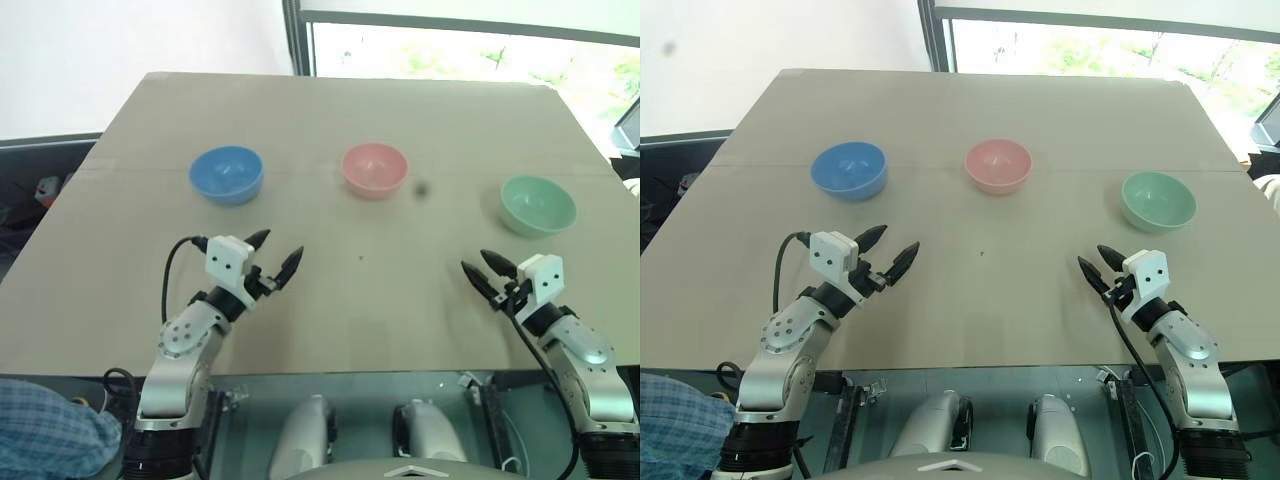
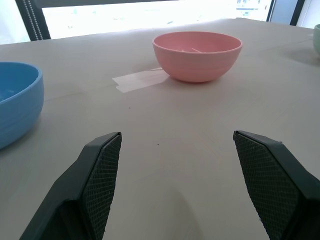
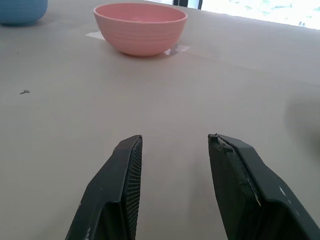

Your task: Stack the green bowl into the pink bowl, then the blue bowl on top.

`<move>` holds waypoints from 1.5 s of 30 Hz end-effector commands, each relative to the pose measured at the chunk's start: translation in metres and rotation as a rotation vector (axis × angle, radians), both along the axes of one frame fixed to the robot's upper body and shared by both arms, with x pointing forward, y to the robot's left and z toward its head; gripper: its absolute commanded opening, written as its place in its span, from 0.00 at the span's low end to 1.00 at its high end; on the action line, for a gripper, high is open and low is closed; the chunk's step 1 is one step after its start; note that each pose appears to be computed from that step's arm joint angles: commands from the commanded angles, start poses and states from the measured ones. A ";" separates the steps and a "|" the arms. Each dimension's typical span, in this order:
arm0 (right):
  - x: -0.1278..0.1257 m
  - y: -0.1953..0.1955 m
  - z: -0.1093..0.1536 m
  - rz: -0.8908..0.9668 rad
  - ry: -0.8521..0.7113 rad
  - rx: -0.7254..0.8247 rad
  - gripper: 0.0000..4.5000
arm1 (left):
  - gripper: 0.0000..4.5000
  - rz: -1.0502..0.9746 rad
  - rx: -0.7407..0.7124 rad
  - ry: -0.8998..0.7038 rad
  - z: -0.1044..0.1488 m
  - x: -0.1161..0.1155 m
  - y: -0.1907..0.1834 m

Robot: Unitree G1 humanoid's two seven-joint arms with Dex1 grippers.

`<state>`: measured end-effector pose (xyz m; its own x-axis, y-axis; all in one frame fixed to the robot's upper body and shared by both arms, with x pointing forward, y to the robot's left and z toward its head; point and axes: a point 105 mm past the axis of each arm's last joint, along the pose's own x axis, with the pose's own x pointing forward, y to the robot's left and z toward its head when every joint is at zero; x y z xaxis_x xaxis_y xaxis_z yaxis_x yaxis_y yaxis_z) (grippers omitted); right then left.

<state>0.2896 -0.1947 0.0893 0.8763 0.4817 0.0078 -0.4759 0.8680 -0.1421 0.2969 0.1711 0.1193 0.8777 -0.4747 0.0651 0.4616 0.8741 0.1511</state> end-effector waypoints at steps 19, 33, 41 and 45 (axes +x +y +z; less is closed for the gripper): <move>-0.001 -0.005 0.012 0.032 -0.046 -0.026 0.49 | 0.84 -0.054 0.006 -0.051 0.009 -0.010 0.004; 0.047 0.043 0.037 0.151 -0.078 -0.280 0.49 | 0.84 -0.109 -0.107 -0.039 0.027 -0.015 0.016; 0.090 0.109 0.067 0.325 -0.087 -0.374 0.49 | 0.84 -0.214 -0.175 -0.032 0.035 -0.034 0.016; 0.105 0.141 0.078 0.416 -0.140 -0.544 0.49 | 0.84 -0.237 -0.177 -0.032 0.037 -0.047 0.020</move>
